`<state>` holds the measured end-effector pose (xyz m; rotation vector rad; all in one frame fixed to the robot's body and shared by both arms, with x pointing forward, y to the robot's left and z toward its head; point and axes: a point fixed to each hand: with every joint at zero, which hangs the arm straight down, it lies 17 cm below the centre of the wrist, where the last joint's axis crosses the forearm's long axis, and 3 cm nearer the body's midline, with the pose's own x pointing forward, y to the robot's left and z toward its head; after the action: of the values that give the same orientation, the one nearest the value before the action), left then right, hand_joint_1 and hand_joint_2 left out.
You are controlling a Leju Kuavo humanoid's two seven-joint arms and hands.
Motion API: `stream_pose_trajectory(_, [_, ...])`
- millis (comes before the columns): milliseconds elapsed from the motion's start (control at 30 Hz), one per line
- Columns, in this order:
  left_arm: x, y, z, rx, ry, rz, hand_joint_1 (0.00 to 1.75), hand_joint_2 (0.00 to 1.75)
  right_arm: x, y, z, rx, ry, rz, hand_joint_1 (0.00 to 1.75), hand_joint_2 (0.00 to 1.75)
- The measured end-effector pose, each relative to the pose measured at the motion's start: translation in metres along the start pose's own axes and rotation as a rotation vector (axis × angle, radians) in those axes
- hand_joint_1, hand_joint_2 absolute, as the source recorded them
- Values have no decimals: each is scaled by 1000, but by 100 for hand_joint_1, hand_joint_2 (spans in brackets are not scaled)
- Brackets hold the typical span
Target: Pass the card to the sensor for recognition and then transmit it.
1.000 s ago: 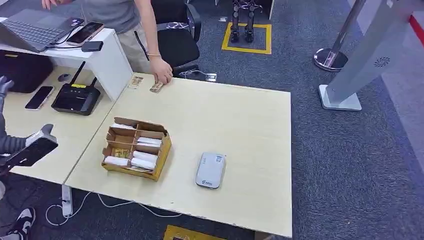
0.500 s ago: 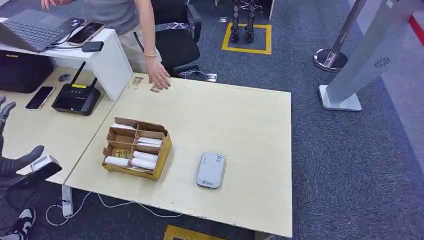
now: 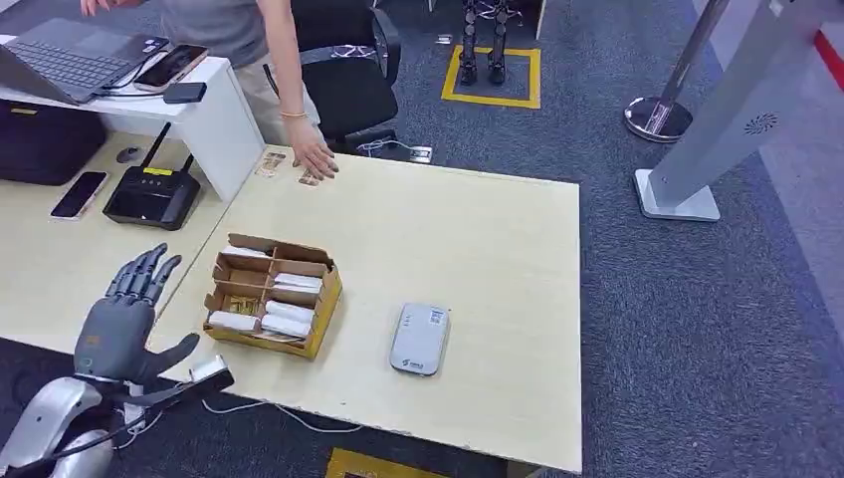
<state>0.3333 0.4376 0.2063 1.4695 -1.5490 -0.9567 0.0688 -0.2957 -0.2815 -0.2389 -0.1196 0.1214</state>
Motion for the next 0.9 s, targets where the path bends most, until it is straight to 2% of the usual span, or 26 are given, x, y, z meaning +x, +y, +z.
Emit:
stream_pose_trajectory(300, [16, -10, -5, -30, -40, 0, 0, 175, 2, -1, 0, -5, -13, -7, 0, 0])
stream_pose_trajectory(567, [8, -13, -6, -62, -40, -40, 0, 175, 1, -3, 0, -8, -6, -6, 0, 0])
stream_pose_trajectory(900, [1, -28, 10, -164, -51, -52, 0, 175, -1, -6, -1, -15, -3, 5, 0, 0])
